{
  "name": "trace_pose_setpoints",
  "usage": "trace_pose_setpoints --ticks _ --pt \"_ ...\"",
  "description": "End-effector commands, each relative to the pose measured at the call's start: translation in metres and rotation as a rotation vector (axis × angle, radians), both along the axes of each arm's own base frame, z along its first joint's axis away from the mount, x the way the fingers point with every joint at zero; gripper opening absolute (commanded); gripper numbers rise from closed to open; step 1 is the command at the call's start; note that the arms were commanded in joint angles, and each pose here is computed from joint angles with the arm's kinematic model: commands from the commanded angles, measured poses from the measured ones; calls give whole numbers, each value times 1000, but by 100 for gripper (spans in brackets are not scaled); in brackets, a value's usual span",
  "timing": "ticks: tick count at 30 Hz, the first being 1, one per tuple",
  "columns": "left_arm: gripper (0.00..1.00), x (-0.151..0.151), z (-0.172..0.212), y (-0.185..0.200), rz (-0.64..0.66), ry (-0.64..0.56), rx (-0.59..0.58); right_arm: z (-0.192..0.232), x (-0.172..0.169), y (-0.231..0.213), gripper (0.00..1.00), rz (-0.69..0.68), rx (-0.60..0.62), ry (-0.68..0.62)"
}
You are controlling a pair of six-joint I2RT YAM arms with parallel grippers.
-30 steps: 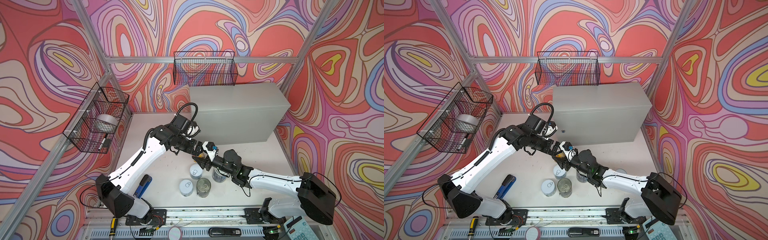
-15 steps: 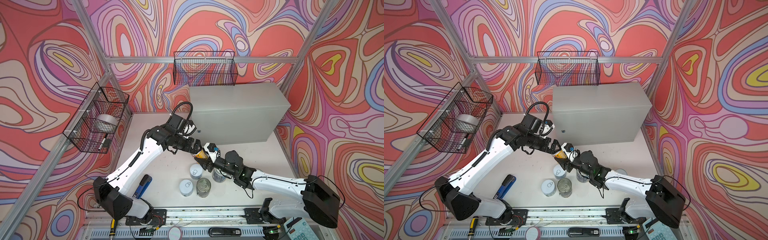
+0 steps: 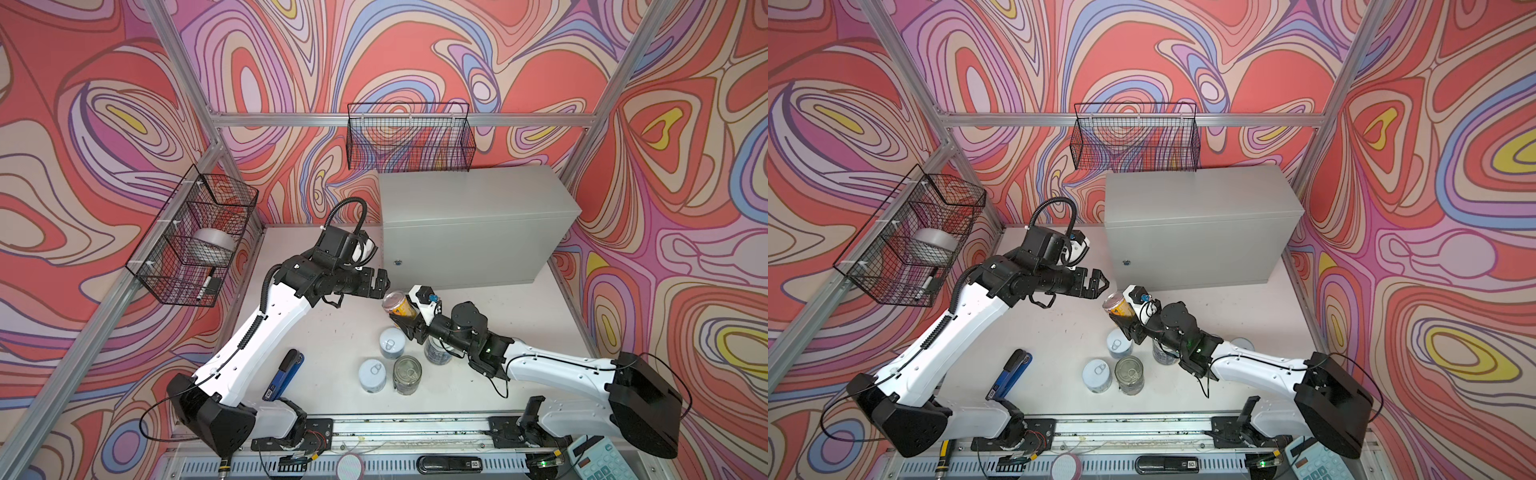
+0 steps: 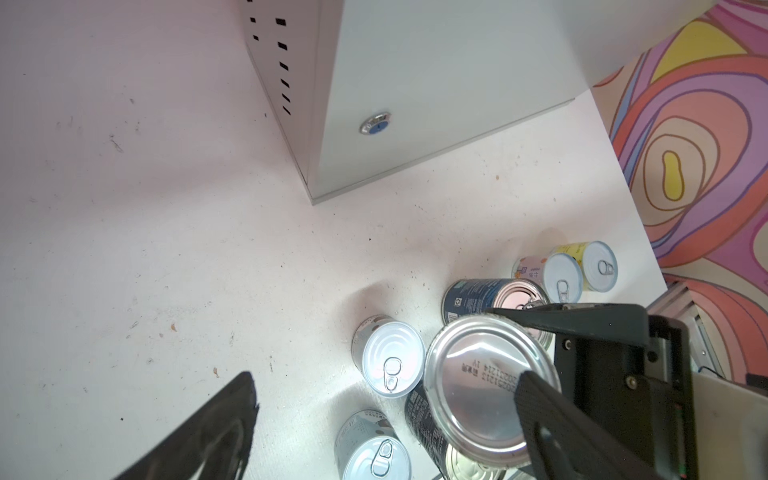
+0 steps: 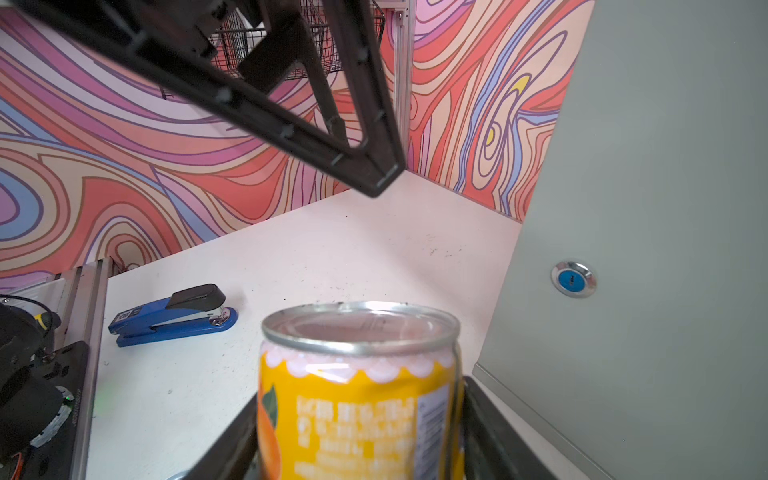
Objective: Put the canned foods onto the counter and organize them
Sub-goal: 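Raise the yellow can over the cabinet with the right gripper while the left withdraws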
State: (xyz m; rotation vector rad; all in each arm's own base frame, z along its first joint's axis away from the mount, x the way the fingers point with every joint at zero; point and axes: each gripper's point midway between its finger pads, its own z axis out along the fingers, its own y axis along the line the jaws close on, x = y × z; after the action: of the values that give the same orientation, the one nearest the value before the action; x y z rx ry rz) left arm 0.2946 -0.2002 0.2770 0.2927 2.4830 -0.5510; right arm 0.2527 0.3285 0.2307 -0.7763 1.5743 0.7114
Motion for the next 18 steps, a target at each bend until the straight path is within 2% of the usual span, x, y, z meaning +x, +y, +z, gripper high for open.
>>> trace_pose_setpoints --ticks 1,4,11,18 --pt "100 7 0 12 76 -29 12 32 0 -7 47 -33 80 -63" --pt "100 10 -3 19 107 -39 21 35 7 -15 47 -90 94 -50" --pt "100 7 -25 27 139 -68 -6 51 6 -19 47 -105 110 -47" --pt "100 1 -58 23 128 -77 -69 90 13 -27 47 -163 150 -65"
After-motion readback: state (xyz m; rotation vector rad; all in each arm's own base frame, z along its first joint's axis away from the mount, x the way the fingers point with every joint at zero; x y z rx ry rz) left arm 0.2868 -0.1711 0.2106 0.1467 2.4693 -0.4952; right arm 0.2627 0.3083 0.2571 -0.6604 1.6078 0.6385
